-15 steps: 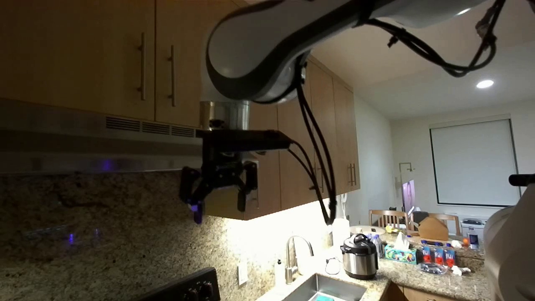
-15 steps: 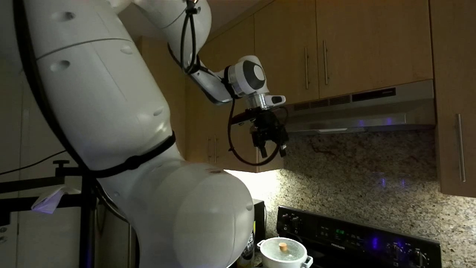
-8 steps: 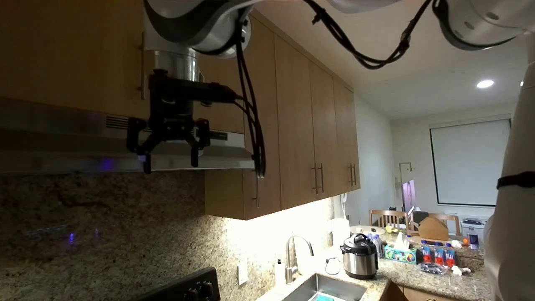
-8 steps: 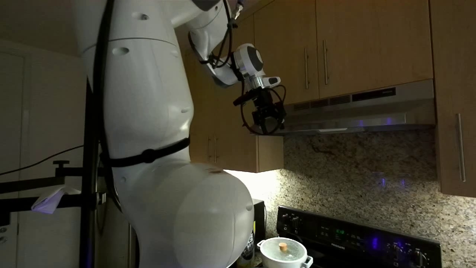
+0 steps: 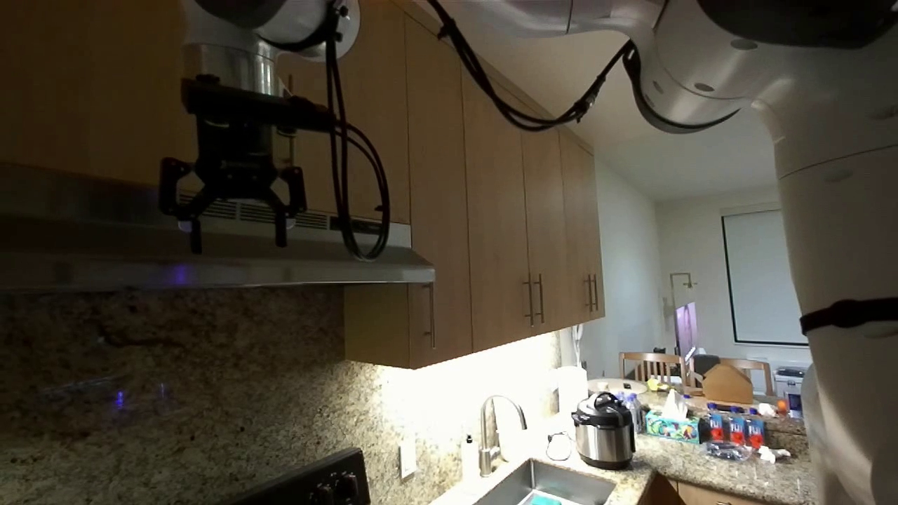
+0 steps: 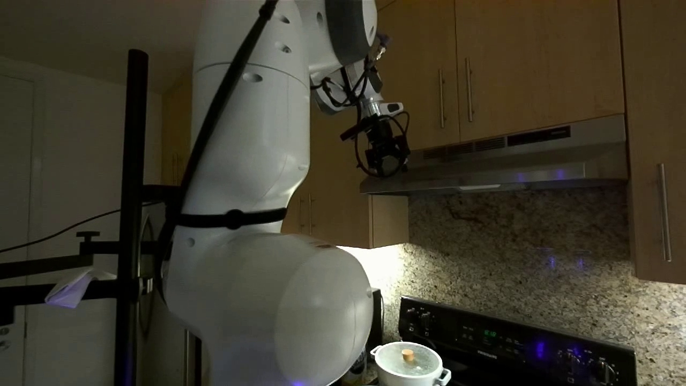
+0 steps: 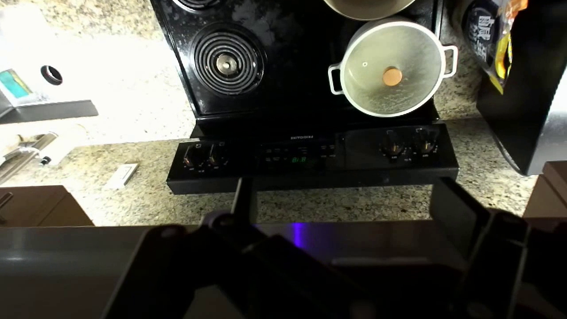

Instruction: Turn on the light of the oven filter

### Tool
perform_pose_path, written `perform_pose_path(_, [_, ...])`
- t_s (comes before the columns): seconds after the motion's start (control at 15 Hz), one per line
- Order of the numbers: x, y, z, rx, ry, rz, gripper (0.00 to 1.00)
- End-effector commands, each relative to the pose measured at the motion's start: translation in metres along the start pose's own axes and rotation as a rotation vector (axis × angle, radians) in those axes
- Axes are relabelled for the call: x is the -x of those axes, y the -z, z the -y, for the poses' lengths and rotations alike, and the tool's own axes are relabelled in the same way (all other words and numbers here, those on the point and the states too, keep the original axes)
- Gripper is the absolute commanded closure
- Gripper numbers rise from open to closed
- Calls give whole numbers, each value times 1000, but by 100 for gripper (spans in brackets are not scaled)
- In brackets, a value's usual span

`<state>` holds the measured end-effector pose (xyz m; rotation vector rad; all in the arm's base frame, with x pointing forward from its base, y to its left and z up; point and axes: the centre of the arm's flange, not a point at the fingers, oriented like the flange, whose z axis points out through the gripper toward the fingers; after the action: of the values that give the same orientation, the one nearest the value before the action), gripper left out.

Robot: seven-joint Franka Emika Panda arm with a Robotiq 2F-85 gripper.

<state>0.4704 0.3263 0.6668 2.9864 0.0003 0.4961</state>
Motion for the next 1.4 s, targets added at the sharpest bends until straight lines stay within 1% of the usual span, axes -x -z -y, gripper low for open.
perform_pose_path(0.0, [0, -2, 0, 2, 0, 3, 0])
perform_pose_path(0.2, [-1, 0, -3, 3, -5, 0, 0])
perform_pose_path(0.4, [10, 4, -8, 22, -5, -7, 0])
perform_pose_path(0.67, [20, 17, -27, 18, -60, -36, 0])
perform_pose_path(0.93, [27, 24, -57, -1, -103, -39, 0])
perform_pose_path(1.07, [29, 25, -74, 5, -111, -62, 0])
perform_pose_path(1.27, [23, 21, -97, 19, -151, -139, 0])
perform_pose_path(1.33, [21, 20, -105, 27, -182, -169, 0])
